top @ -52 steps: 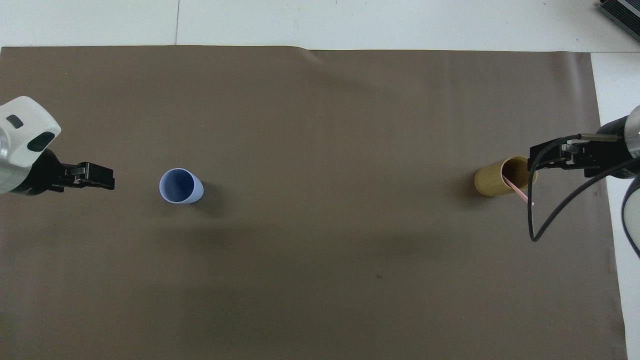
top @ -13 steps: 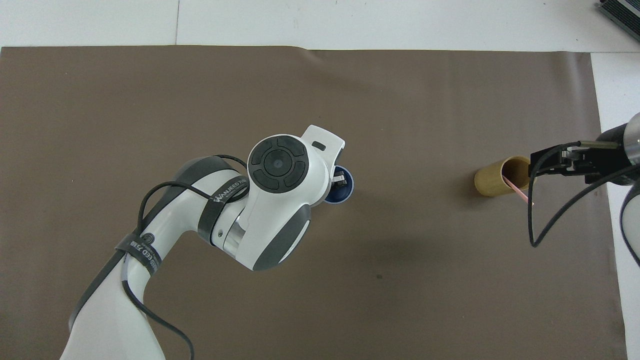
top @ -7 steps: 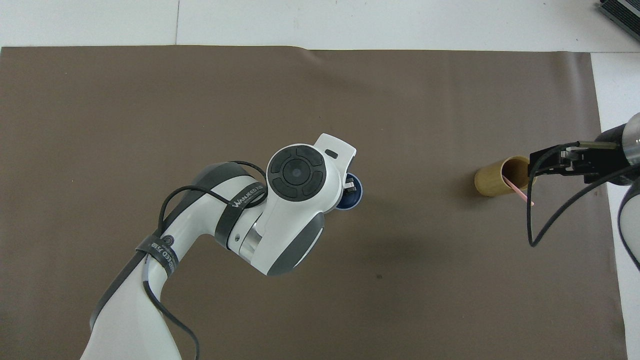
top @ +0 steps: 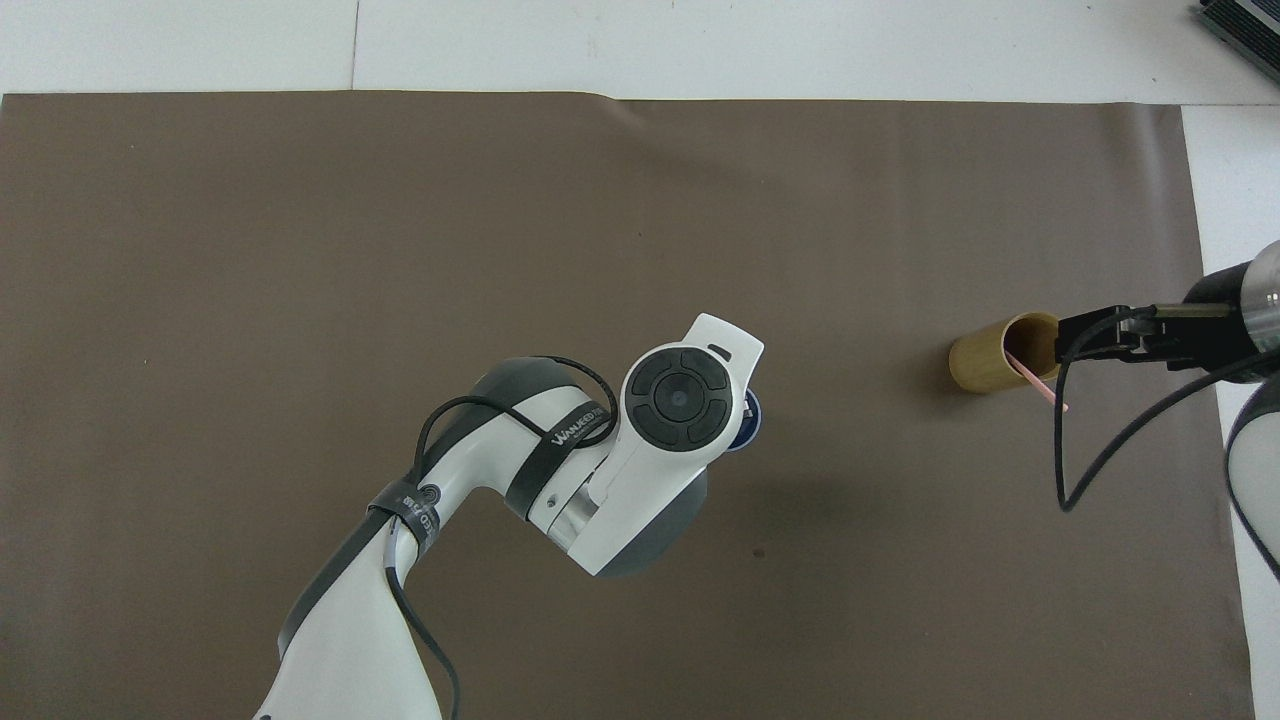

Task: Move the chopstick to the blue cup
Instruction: 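Slide the blue cup with the left gripper toward the table center, then open the left gripper and withdraw it while the right gripper reaches the chopstick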

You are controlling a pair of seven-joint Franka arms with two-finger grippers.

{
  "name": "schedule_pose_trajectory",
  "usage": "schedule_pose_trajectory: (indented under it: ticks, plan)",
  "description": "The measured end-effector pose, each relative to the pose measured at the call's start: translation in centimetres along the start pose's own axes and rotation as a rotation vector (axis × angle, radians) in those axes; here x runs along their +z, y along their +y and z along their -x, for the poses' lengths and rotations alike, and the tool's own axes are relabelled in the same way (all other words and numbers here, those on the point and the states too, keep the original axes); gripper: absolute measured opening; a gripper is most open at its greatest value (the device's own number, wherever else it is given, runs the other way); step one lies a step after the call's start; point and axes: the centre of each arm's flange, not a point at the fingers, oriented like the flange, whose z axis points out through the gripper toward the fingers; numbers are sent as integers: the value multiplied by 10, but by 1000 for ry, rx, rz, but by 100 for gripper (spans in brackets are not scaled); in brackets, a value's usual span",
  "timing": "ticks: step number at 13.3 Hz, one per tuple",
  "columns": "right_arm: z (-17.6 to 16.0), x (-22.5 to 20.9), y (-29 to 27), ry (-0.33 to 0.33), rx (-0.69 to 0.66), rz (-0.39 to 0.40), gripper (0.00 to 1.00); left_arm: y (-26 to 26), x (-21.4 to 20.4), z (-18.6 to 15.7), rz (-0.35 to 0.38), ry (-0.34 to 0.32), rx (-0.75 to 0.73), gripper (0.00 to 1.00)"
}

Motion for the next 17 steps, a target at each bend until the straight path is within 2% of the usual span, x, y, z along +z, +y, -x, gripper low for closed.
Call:
schedule_pose_trajectory:
  ticks: [2,5,8,12,15,17]
  plan:
    - [-1,-1,0,12,1,-1,100,0,6,-1,-1,-1,-1,29]
    - [-3,-2,2,28,3,-2,100,-4,-4,-7,-16,1,-8,61]
    - [-6,-3,1,53,3,-4,100,-21,-54,-22,-43,24,-27,97]
    - [-10,20,6,70,11,-5,100,-88,-122,-81,-46,49,-55,100]
    - [-13,57,14,93,21,-6,100,-150,-138,-129,-69,40,-31,100]
    - [-9,77,15,76,22,-4,100,-195,-139,-154,-83,29,1,100]
